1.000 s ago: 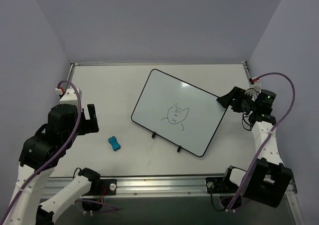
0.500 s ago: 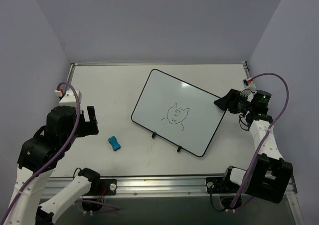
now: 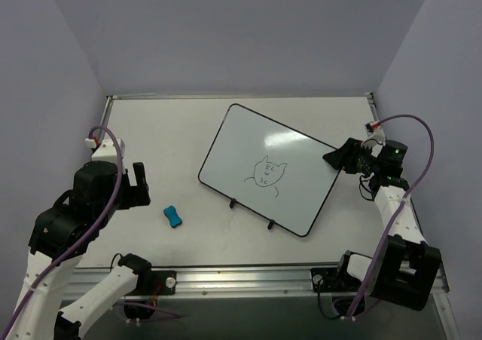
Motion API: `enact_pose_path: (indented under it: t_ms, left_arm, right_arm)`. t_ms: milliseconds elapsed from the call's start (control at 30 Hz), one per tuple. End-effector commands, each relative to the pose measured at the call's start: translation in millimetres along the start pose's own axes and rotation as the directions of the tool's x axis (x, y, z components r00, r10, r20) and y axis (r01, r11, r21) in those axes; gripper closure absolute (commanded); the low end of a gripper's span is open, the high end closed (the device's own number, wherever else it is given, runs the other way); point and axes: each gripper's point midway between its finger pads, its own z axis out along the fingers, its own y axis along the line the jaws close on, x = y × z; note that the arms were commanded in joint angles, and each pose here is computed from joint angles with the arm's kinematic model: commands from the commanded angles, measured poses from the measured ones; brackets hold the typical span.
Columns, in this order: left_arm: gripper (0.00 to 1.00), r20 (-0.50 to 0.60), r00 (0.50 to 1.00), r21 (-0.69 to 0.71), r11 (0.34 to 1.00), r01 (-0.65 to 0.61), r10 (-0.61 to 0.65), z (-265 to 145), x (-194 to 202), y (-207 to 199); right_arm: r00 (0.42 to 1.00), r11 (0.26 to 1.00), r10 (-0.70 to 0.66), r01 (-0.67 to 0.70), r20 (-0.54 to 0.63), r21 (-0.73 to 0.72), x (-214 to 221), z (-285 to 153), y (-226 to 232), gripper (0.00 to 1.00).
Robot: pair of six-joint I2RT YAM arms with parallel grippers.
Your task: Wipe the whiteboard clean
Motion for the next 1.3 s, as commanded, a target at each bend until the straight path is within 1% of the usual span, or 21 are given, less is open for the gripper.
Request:
enact_pose_path:
  t_ms: [0, 67, 133, 233, 267, 333, 400, 500, 533, 567, 633, 733, 800, 867, 967, 1133, 1267]
  left_arm:
    - [0.06, -0.001, 1.0, 0.007, 1.0, 0.019, -0.019, 2.3, 0.3, -3.1]
    - [0.06, 0.005, 1.0, 0.005, 1.0, 0.022, -0.022, 0.9, 0.1, -2.0]
    - [0.06, 0.005, 1.0, 0.0, 1.0, 0.023, -0.023, 0.6, 0.5, -0.9]
    - [0.06, 0.003, 1.0, -0.009, 1.0, 0.029, -0.029, 1.6, 0.6, -0.2]
    - [0.06, -0.002, 0.999, -0.014, 0.999, 0.042, -0.042, 2.6, 0.9, -0.5]
    - [0.06, -0.017, 0.998, -0.022, 0.998, 0.056, -0.056, 6.8, 3.0, -2.2]
    - [0.06, -0.027, 0.995, -0.034, 0.994, 0.1, -0.101, 10.7, 4.9, -4.4]
    - [0.06, -0.053, 0.985, -0.117, 0.981, 0.156, -0.163, 21.7, 12.8, 1.0]
    - [0.06, -0.059, 0.983, -0.16, 0.974, 0.161, -0.172, 25.8, 15.9, 5.6]
    - [0.06, -0.06, 0.974, -0.191, 0.96, 0.205, -0.22, 30.5, 21.5, 7.0]
    - [0.06, -0.072, 0.962, -0.244, 0.94, 0.238, -0.262, 34.8, 29.8, 11.0]
    - [0.06, -0.093, 0.944, -0.264, 0.922, 0.285, -0.318, 46.6, 45.2, 6.7]
    - [0.06, -0.096, 0.936, -0.26, 0.916, 0.305, -0.339, 48.9, 46.0, 3.4]
    - [0.06, -0.078, 0.933, -0.256, 0.911, 0.322, -0.351, 49.6, 42.4, 2.7]
    - [0.06, -0.07, 0.924, -0.271, 0.898, 0.346, -0.377, 56.3, 44.1, 1.1]
    - [0.06, -0.113, 0.899, -0.343, 0.866, 0.365, -0.424, 84.2, 68.2, -4.6]
    - [0.06, -0.123, 0.864, -0.407, 0.819, 0.405, -0.488, 105.3, 85.1, -9.6]
  right_arm:
    - [0.993, 0.994, -0.098, 0.101, 0.068, -0.033, -11.6, -5.7, 14.9, 0.52]
    - [0.989, 0.991, -0.123, 0.127, 0.085, -0.049, -14.8, -8.1, 22.0, 0.53]
    - [0.986, 0.987, -0.146, 0.15, 0.082, -0.057, -13.2, -7.6, 25.4, 0.58]
    - [0.983, 0.984, -0.165, 0.17, 0.078, -0.058, -12.2, -7.8, 29.4, 0.59]
    - [0.981, 0.981, -0.178, 0.183, 0.077, -0.061, -11.5, -7.9, 30.3, 0.66]
    - [0.975, 0.975, -0.206, 0.211, 0.078, -0.062, -11.0, -8.1, 34.2, 0.66]
    - [0.974, 0.974, -0.214, 0.218, 0.081, -0.055, -11.3, -8.5, 34.1, 0.67]
    - [0.969, 0.972, -0.232, 0.235, 0.08, -0.024, -11.1, -8.3, 30.8, 0.69]
    - [0.967, 0.97, -0.239, 0.242, 0.088, -0.02, -12.4, -9.3, 31.8, 0.69]
    - [0.966, 0.969, -0.243, 0.245, 0.088, -0.021, -11.3, -9.4, 32.5, 0.69]
    - [0.959, 0.964, -0.264, 0.267, 0.099, -0.012, -12.3, -10.1, 32.6, 0.69]
    - [0.949, 0.956, -0.293, 0.293, 0.119, 0.025, -12.9, -11.6, 28.5, 0.69]
    - [0.949, 0.957, -0.289, 0.285, 0.123, 0.052, -11.5, -12.5, 25.1, 0.64]
    - [0.95, 0.957, -0.287, 0.278, 0.124, 0.085, -13.3, -14.4, 21.0, 0.63]
    - [0.956, 0.958, -0.275, 0.263, 0.105, 0.116, -12.4, -15.1, 15.1, 0.56]
    - [0.952, 0.958, -0.28, 0.267, 0.127, 0.105, -14.2, -17.4, 20.7, 0.54]
    - [0.948, 0.958, -0.283, 0.273, 0.144, 0.083, -15.5, -17.3, 25.6, 0.55]
